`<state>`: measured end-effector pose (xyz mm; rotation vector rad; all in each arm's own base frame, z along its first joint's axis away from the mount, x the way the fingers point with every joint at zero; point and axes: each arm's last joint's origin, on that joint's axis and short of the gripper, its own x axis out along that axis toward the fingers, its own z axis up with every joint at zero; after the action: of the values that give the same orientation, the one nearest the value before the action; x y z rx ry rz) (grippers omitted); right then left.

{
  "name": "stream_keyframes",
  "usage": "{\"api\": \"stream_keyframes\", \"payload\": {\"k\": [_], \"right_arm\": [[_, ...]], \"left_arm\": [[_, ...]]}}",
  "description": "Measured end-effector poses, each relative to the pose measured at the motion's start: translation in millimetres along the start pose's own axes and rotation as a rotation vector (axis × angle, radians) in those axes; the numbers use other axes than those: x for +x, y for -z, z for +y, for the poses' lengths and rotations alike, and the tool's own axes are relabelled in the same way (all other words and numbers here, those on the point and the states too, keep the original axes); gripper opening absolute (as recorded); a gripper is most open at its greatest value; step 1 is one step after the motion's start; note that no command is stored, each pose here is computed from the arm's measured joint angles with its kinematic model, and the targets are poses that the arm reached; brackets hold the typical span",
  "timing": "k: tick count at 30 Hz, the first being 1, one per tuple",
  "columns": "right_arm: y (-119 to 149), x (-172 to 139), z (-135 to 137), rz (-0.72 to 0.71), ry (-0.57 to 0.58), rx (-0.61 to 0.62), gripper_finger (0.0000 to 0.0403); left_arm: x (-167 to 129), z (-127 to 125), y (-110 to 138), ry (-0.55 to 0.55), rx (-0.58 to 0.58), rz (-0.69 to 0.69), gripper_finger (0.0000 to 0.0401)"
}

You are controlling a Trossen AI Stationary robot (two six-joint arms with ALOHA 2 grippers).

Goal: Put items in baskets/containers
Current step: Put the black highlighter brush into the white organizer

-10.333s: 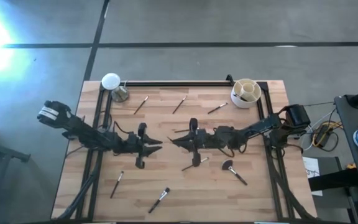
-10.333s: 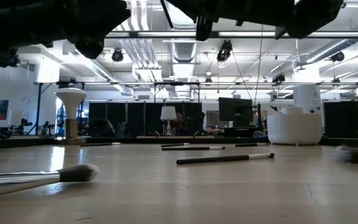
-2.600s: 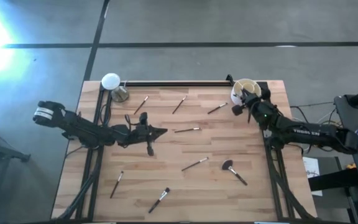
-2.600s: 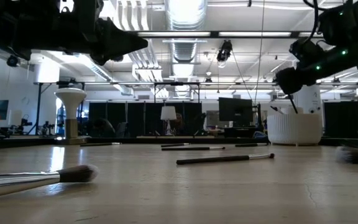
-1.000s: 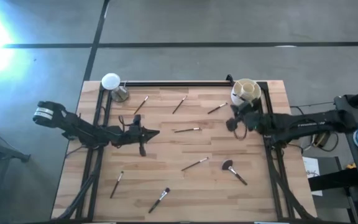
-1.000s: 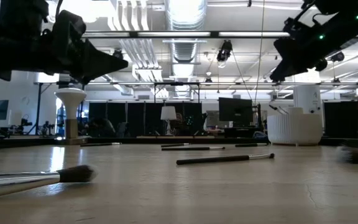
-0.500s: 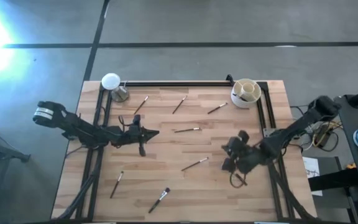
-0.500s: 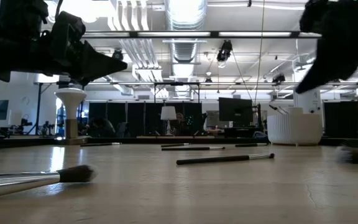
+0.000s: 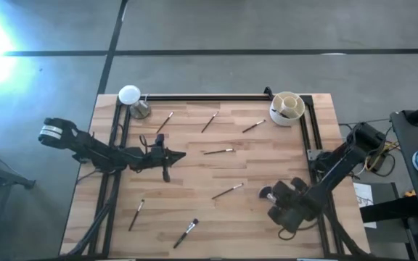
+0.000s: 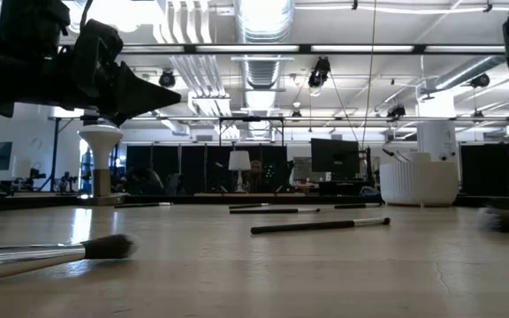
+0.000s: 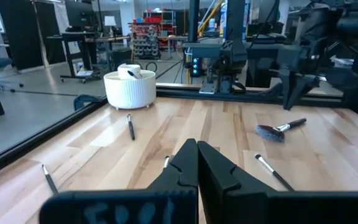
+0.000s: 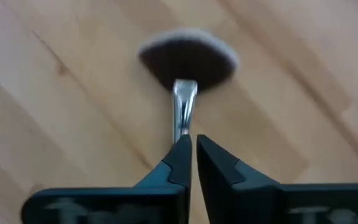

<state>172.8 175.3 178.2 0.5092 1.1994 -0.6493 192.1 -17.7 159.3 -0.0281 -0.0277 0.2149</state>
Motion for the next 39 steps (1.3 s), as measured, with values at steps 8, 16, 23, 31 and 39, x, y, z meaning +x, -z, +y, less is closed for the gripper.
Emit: {"api": "stream_keyframes", "payload": {"k": [8,16,23,31,39], "right_arm": [[-11.1,9.0,-6.7,0.045,-0.003,0.069,0.0093],[-22.1,33.8,-13.8,0.094,-0.096,0.135,0.0165],[-25.4,44.4,-18.1,0.108,-0.099,0.140,0.0175],[-23.6,47.7,-21.8,0.108,-0.084,0.141,0.0129],[-26.1,55.8,-30.2,0.140,-0.059,0.164,0.0122]], "left_arm": [[0.0,0.0,0.6,-0.001,-0.003,0.006,0.0000],[0.0,0.1,1.2,-0.001,-0.003,0.012,0.0000],[0.0,0.1,1.3,-0.001,-0.005,0.013,0.0000],[0.0,0.2,1.2,-0.002,-0.009,0.012,0.0000],[0.0,0.2,1.1,-0.002,-0.010,0.011,0.0000]]}}
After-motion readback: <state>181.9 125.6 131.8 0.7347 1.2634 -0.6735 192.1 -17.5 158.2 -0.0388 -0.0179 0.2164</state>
